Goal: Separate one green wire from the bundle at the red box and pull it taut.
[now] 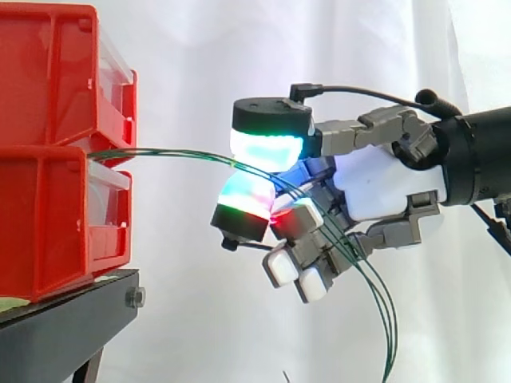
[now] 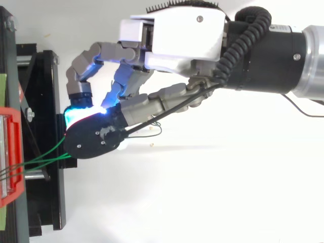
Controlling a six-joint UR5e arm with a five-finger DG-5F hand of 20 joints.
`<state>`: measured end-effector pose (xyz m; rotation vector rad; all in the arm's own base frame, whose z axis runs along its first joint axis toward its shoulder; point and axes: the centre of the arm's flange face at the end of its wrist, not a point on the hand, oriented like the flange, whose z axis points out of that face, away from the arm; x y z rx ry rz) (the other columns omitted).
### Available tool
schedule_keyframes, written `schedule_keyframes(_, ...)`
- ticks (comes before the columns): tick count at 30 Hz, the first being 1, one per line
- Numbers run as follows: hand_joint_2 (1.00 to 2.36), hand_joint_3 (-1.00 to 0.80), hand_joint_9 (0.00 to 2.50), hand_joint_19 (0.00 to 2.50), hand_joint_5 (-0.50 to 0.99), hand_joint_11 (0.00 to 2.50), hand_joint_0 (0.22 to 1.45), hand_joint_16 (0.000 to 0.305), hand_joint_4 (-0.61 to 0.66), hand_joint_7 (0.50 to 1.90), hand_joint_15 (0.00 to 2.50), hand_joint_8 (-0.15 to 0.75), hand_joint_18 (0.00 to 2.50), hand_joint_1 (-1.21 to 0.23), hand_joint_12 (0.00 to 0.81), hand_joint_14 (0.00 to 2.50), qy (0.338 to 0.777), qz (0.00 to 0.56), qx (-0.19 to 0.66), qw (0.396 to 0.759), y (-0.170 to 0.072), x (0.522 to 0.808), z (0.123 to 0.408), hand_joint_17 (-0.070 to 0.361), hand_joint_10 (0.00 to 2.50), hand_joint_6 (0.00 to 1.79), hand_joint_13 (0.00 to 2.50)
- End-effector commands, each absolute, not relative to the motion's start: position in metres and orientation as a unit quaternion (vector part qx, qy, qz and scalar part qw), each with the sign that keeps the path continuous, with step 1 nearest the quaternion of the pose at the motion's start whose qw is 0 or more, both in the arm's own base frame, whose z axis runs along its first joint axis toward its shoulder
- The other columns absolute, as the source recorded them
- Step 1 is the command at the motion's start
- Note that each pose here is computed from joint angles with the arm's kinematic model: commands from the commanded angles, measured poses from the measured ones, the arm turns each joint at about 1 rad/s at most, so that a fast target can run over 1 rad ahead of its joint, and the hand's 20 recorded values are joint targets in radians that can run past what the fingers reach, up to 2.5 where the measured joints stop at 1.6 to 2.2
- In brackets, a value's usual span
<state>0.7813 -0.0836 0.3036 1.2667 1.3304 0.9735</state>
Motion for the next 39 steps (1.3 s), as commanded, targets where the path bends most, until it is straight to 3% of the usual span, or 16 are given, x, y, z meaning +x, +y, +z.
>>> schedule_keyframes(1, 1.02, -0.19, 1.11, 0.47, -0.21, 1.08, 0.62, 0.049, 0.19, 0.99, 0.46, 0.349, 0.94, -0.7, 0.35, 0.02, 0.553, 0.407, 0.517, 0.511, -0.083, 0.784, 0.313, 0.11, 0.02, 0.88, 0.98)
schedule_keyframes(6, 1.01, -0.41, 1.09, 0.46, -0.21, 1.09, 0.61, 0.049, 0.21, 0.96, 0.46, 0.345, 0.94, -0.78, 0.344, 0.02, 0.563, 0.399, 0.514, 0.51, -0.082, 0.783, 0.328, 0.11, 0.02, 0.9, 0.98)
schedule_keyframes(8, 1.0, -0.49, 1.1, 0.47, -0.21, 1.08, 0.59, 0.049, 0.22, 0.96, 0.46, 0.346, 0.94, -0.75, 0.343, 0.02, 0.565, 0.396, 0.514, 0.51, -0.084, 0.782, 0.333, 0.11, 0.01, 0.9, 0.98)
schedule_keyframes(15, 1.0, -0.5, 1.17, 0.49, -0.19, 1.03, 0.55, 0.051, 0.22, 0.96, 0.46, 0.354, 0.97, -0.46, 0.36, 0.01, 0.565, 0.394, 0.509, 0.516, -0.085, 0.784, 0.339, 0.114, 0.02, 0.85, 1.02)
schedule_keyframes(22, 1.0, -0.45, 1.17, 0.51, -0.17, 1.01, 0.58, 0.05, 0.21, 0.99, 0.47, 0.344, 0.96, -0.44, 0.352, 0.02, 0.568, 0.389, 0.513, 0.513, -0.088, 0.782, 0.335, 0.112, 0.02, 0.78, 1.02)
schedule_keyframes(28, 1.01, -0.41, 1.18, 0.5, -0.17, 1.02, 0.59, 0.049, 0.2, 1.04, 0.48, 0.345, 0.96, -0.5, 0.351, 0.02, 0.561, 0.391, 0.53, 0.501, -0.098, 0.777, 0.307, 0.111, 0.02, 0.75, 1.03)
schedule_keyframes(39, 1.02, -0.18, 1.14, 0.48, -0.2, 1.09, 0.61, 0.049, 0.16, 1.03, 0.47, 0.353, 0.95, -0.65, 0.348, 0.02, 0.566, 0.398, 0.509, 0.511, -0.096, 0.782, 0.331, 0.11, 0.02, 0.9, 1.0)
